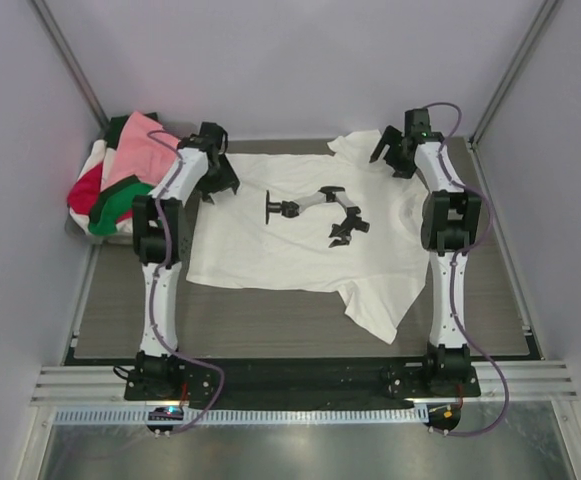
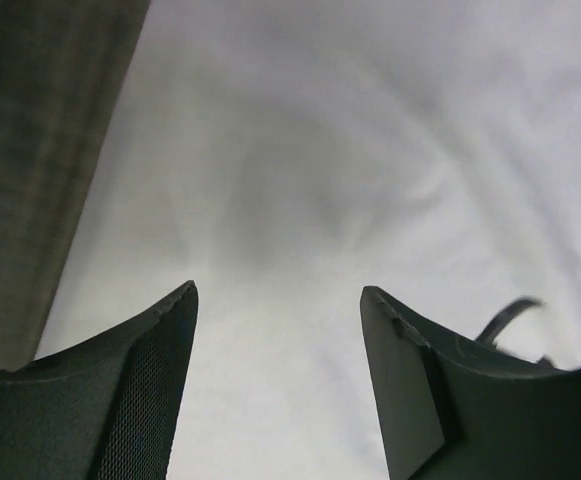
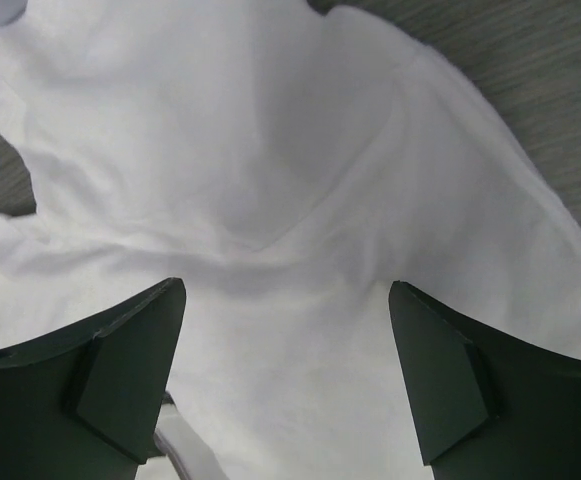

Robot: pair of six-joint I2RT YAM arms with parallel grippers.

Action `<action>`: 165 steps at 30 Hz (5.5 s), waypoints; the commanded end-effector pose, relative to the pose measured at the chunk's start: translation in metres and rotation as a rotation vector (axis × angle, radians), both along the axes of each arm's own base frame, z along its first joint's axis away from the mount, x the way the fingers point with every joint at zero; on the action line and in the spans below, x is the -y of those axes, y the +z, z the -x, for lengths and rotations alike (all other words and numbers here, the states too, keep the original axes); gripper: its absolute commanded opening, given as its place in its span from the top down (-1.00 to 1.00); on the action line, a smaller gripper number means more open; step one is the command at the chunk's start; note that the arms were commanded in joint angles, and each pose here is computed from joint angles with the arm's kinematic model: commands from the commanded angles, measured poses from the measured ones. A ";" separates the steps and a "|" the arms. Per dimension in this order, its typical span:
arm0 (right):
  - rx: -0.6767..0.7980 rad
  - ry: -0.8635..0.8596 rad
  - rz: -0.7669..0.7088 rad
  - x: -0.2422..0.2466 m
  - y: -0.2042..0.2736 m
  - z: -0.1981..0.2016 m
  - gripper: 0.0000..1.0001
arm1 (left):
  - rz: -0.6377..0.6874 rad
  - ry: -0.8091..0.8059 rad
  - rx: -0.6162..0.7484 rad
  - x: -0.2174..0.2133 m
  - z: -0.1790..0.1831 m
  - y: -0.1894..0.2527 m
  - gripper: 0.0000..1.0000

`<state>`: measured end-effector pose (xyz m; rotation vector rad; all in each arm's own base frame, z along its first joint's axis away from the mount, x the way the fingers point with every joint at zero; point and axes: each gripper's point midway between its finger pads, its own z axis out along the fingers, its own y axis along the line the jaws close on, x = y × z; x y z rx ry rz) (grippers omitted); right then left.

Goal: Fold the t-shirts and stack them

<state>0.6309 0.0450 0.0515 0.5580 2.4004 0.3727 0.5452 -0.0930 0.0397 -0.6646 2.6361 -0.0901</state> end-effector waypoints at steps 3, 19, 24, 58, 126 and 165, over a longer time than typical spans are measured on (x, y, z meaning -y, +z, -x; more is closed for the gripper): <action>0.232 0.078 0.095 -0.018 0.136 0.021 -0.82 | 0.059 -0.001 0.249 0.000 0.048 0.149 -0.37; -0.083 -0.136 0.011 0.000 0.086 0.345 -0.77 | 0.168 0.131 0.229 -0.037 0.261 0.079 -0.36; -0.118 -0.110 -0.064 -0.011 0.068 0.401 -0.90 | 0.133 0.196 0.211 -0.048 0.272 0.056 -0.33; -0.417 -0.177 -0.099 -0.046 -0.028 0.487 -0.50 | 0.036 0.291 0.225 -0.067 0.240 0.006 1.00; -0.023 -0.135 0.211 -0.016 0.123 0.094 0.66 | 0.044 0.220 0.034 -0.076 0.071 0.038 0.83; -0.258 -0.240 -0.003 0.064 -0.026 0.256 -0.23 | 0.147 0.271 0.080 -0.064 0.175 -0.015 -0.24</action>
